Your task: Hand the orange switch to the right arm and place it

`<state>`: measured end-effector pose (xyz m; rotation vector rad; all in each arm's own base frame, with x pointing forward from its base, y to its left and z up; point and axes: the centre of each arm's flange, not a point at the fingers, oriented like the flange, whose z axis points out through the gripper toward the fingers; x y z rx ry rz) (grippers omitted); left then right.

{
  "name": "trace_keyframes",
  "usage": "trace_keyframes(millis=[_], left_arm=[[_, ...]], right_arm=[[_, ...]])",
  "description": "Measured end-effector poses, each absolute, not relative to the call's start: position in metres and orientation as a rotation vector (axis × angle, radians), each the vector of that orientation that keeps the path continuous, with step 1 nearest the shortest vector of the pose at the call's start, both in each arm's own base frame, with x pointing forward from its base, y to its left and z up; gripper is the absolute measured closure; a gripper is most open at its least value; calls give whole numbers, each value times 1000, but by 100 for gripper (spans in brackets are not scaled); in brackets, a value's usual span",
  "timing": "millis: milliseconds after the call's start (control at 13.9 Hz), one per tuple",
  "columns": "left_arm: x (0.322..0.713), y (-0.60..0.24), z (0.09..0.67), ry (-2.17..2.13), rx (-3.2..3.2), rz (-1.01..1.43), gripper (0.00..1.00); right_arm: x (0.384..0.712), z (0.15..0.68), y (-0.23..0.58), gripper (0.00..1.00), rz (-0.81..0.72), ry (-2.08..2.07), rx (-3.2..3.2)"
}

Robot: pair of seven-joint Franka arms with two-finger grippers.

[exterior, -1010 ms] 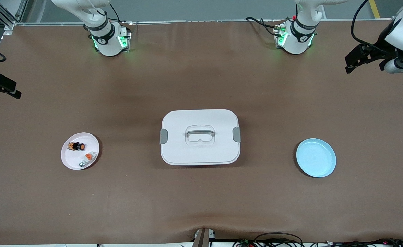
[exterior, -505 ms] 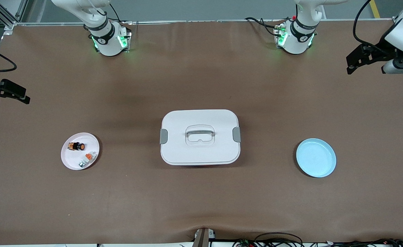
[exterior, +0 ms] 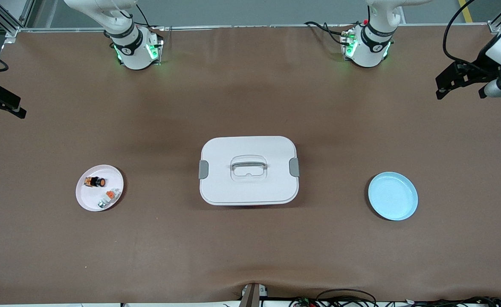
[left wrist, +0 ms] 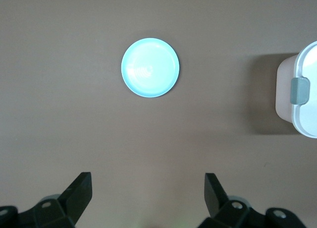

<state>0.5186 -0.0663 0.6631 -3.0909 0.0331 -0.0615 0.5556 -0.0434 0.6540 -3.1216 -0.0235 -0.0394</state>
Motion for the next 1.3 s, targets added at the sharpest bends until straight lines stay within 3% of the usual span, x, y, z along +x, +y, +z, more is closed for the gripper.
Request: trace_keyframes(millis=[1299], left_arm=[[516, -69, 671, 39, -3091, -103, 0]], right_arm=[[548, 641, -55, 0, 44, 4, -3118]])
